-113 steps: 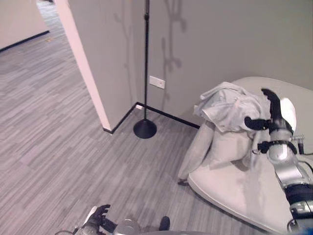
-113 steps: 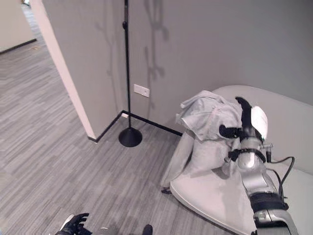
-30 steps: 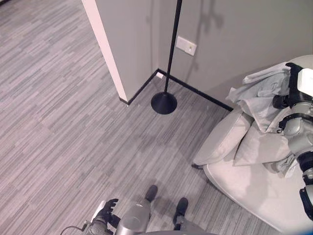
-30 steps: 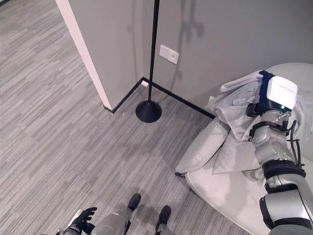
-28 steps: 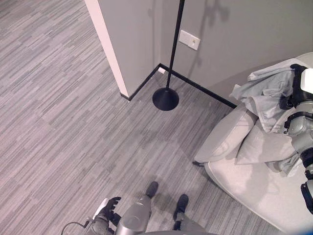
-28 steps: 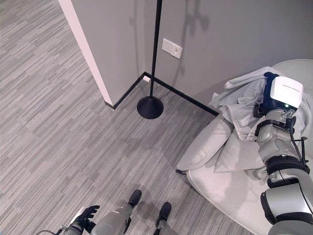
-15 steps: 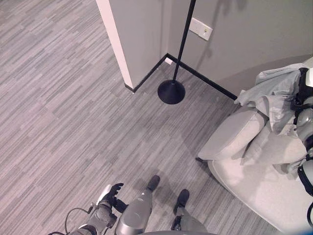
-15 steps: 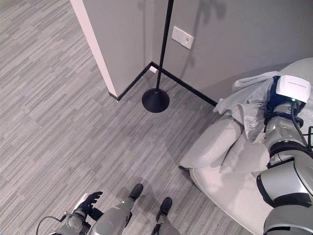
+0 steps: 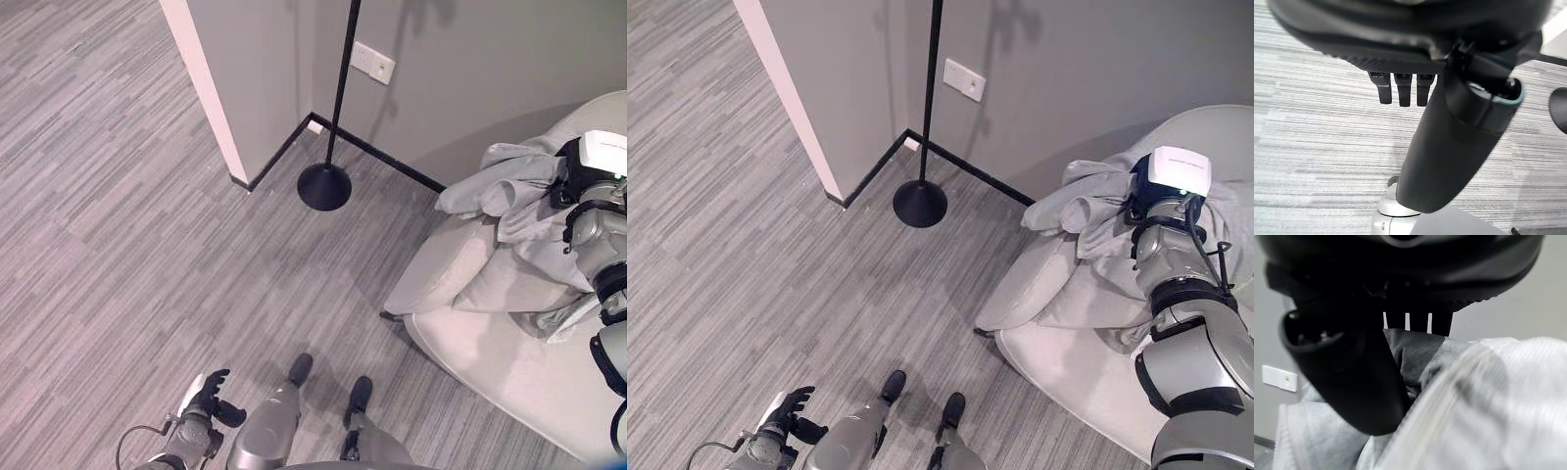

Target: Hang the clothes on the sofa on the clothes rack.

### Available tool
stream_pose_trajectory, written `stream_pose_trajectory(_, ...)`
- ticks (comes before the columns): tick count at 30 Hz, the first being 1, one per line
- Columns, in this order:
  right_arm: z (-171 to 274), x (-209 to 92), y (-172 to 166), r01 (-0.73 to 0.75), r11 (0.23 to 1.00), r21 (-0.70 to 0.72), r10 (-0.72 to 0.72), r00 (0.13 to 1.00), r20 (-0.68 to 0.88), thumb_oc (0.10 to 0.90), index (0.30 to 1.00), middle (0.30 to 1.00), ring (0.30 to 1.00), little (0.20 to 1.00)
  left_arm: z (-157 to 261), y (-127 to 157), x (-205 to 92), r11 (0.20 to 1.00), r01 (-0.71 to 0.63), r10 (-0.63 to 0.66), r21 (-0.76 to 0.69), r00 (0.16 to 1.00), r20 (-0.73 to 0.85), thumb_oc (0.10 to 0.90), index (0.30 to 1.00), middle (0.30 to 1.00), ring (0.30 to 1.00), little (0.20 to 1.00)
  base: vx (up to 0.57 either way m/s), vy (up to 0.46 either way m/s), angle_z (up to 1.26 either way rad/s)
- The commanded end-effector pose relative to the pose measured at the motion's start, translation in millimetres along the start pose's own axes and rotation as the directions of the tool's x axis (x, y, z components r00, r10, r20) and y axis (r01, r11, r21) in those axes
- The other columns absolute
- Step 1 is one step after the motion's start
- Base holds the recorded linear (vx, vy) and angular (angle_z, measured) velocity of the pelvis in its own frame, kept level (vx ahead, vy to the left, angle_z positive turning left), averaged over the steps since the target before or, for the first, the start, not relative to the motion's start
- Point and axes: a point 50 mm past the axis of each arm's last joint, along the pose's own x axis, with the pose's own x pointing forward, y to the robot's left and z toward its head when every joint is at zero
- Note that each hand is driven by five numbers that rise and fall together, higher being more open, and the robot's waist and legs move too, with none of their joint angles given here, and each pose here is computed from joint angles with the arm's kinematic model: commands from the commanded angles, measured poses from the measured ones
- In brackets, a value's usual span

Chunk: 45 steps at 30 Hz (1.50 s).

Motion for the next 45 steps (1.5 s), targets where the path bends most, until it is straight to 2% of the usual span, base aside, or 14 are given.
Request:
stream_pose_trajectory(1, -15, 4, -49, 0.222, 0.974, -0.051, -0.221, 0.975, 0.032, 0.400, 0.300, 0.300, 0.300, 0.300, -26, -4, -10, 1.000, 0.008, -0.006, 0.020, 0.998, -0.065, 0.800, 0.900, 0.900, 0.900, 0.900, -0.02, -0.084, -0.06)
stream_pose_trajectory(10, -37, 1, -56, 0.272, 0.962, 0.009, -0.272, 0.961, -0.043, 0.400, 0.300, 0.300, 0.300, 0.300, -36, -14, -16, 0.996, 0.067, -0.062, 0.059, 0.995, -0.080, 0.800, 0.900, 0.900, 0.900, 0.900, -0.01, -0.053, 0.00)
stream_pose_trajectory(20, -39, 3, -68, 0.338, 0.940, 0.045, -0.334, 0.940, -0.073, 0.402, 0.302, 0.302, 0.302, 0.302, -47, -21, -22, 0.992, 0.099, -0.091, 0.076, 0.990, -0.107, 0.800, 0.900, 0.900, 0.900, 0.900, 0.00, -0.004, 0.00)
stream_pose_trajectory(21, -39, 3, -68, 0.337, 0.940, 0.046, -0.334, 0.940, -0.073, 0.576, 0.564, 0.564, 0.564, 0.564, -47, -20, -22, 0.992, 0.099, -0.091, 0.077, 0.990, -0.107, 0.800, 0.900, 0.900, 0.900, 0.900, 0.00, 0.000, 0.00)
stream_pose_trajectory(22, -40, 3, -66, 0.330, 0.943, 0.044, -0.326, 0.942, -0.079, 0.685, 0.728, 0.728, 0.728, 0.728, -48, -20, -22, 0.992, 0.099, -0.090, 0.079, 0.990, -0.109, 0.800, 0.900, 0.900, 0.900, 0.900, 0.01, 0.002, 0.04)
stream_pose_trajectory(24, -39, 3, -55, 0.288, 0.957, 0.038, -0.284, 0.956, -0.077, 0.800, 0.900, 0.900, 0.900, 0.900, -49, -21, -23, 0.992, 0.099, -0.090, 0.080, 0.990, -0.113, 0.800, 0.900, 0.900, 0.900, 0.900, 0.02, 0.008, 0.08)
stream_pose_trajectory(31, -24, -1, -19, 0.122, 0.991, -0.052, -0.123, 0.992, -0.013, 0.800, 0.900, 0.900, 0.900, 0.900, -51, -22, -24, 0.990, 0.112, -0.102, 0.089, 0.988, -0.113, 0.800, 0.900, 0.900, 0.900, 0.900, 0.01, 0.008, 0.06)
stream_pose_trajectory(36, -12, -3, -11, 0.092, 0.993, -0.071, -0.089, 0.995, 0.045, 0.800, 0.900, 0.900, 0.900, 0.900, -50, -21, -23, 0.991, 0.107, -0.098, 0.080, 0.989, -0.110, 0.800, 0.900, 0.900, 0.900, 0.900, 0.00, 0.000, 0.00)
stream_pose_trajectory(45, -8, -16, 14, 0.005, 0.982, -0.187, 0.020, 0.991, 0.134, 0.800, 0.900, 0.900, 0.900, 0.900, -40, -17, -18, 0.994, 0.078, -0.072, 0.078, 0.994, -0.077, 0.800, 0.900, 0.900, 0.900, 0.900, -0.01, 0.007, 0.12)
